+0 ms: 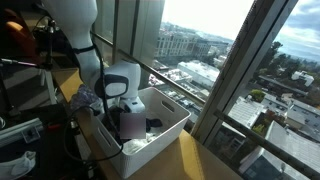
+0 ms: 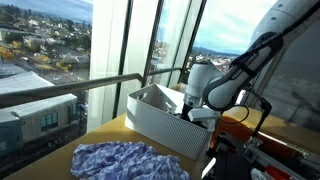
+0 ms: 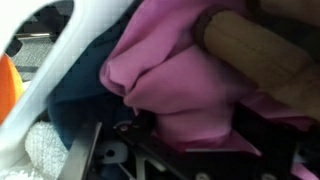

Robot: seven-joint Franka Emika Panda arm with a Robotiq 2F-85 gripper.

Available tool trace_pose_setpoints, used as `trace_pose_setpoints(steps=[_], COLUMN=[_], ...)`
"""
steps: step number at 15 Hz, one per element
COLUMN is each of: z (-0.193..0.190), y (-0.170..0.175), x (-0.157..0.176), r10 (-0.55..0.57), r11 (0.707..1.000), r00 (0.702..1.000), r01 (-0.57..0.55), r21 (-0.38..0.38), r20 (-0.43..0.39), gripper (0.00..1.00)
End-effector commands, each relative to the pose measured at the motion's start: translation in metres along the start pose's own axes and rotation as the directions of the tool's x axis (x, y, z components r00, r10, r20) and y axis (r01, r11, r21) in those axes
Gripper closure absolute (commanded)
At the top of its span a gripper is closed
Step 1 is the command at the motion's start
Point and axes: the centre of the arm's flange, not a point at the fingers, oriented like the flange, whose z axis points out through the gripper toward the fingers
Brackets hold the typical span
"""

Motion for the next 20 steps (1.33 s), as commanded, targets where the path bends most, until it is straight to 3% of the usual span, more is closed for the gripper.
trace_pose_setpoints(steps=[1,8,13,20], z=[0.010,-0.023,-0.070,-0.215], y=[-0.003,-0.006,-0.007,-0.016], x=[-0.004,-0.002,0.001,0.010], r10=[-0.004,0.012,0.029,0.030], r11=[1.000,0.997,0.993,0.975], r00=[1.000,0.999,0.999,0.997], r01=[0.004,-0.015,-0.033,-0.012], r21=[0.009,0.075,0.115,0.222], r20=[0.018,0.042,0.034,-0.075], gripper=[0.47,0.98,0.95,0.95])
